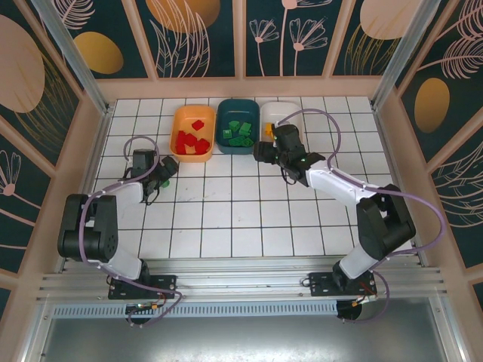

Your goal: Sort the legos into containers by color

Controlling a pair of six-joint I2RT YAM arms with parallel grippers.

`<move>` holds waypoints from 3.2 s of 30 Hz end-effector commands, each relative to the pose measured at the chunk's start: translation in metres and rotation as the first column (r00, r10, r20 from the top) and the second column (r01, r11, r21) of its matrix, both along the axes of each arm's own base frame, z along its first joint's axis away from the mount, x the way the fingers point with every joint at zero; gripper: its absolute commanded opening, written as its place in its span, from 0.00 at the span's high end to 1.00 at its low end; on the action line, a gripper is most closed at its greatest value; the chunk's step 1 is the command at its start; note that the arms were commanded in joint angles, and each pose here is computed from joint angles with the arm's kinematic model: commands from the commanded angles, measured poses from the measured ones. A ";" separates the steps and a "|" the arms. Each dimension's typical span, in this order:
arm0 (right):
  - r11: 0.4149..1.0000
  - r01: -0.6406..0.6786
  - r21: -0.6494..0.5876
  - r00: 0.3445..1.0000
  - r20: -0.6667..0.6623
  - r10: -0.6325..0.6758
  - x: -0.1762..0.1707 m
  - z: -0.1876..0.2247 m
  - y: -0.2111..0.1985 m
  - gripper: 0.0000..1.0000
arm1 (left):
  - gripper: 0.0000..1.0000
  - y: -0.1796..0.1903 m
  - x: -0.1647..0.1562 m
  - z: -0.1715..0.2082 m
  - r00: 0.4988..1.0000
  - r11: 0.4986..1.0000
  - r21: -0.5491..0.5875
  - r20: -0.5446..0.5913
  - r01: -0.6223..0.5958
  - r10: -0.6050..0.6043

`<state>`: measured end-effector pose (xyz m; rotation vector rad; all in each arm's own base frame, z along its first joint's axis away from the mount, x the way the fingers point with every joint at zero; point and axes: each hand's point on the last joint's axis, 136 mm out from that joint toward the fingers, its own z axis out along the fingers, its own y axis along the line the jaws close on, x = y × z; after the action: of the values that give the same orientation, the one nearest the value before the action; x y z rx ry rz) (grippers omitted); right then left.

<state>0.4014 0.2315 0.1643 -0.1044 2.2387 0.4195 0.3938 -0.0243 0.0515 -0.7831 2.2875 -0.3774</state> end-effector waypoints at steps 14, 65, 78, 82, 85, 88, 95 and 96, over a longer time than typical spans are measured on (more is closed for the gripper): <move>1.000 -0.014 0.011 1.000 0.005 0.013 -0.004 0.005 0.004 0.25 | 0.22 0.014 -0.021 -0.029 0.973 0.986 0.160 -0.230 0.052 -0.014; 0.983 0.157 0.097 0.987 0.026 -0.160 -0.030 0.020 -0.084 0.25 | 0.26 -0.275 0.145 0.091 0.797 0.804 0.079 0.105 0.589 -0.594; 0.977 0.106 0.183 0.970 0.196 -0.142 -0.047 0.081 -0.083 0.20 | 0.01 -0.212 0.075 0.242 0.765 0.868 0.206 0.412 0.451 -0.495; 0.980 0.013 0.199 0.930 0.358 -0.085 -0.067 0.128 -0.071 0.01 | 0.01 -0.154 0.021 0.263 0.784 0.926 0.240 0.495 0.291 -0.374; 0.971 -0.002 0.241 0.893 0.437 -0.106 -0.079 0.151 -0.068 0.01 | 0.02 -0.102 -0.021 0.272 0.804 0.977 0.187 0.562 0.105 -0.194; 0.965 0.009 0.261 0.864 0.484 -0.139 -0.077 0.155 -0.073 0.01 | 0.01 -0.076 -0.059 0.274 0.723 0.990 0.132 0.678 0.054 -0.130; 0.971 0.128 0.201 0.871 0.445 -0.207 -0.060 0.162 -0.084 0.01 | 0.02 -0.003 -0.105 0.255 0.678 0.964 0.101 0.729 -0.246 0.097; 0.976 0.111 0.189 0.870 0.456 -0.187 -0.062 0.164 -0.083 0.01 | 0.02 0.004 -0.109 0.253 0.678 0.955 0.097 0.724 -0.281 0.126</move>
<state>0.3392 0.1572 0.2992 0.0349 1.7730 0.4725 0.2959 -0.0556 0.2925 -0.4692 1.5667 -0.3771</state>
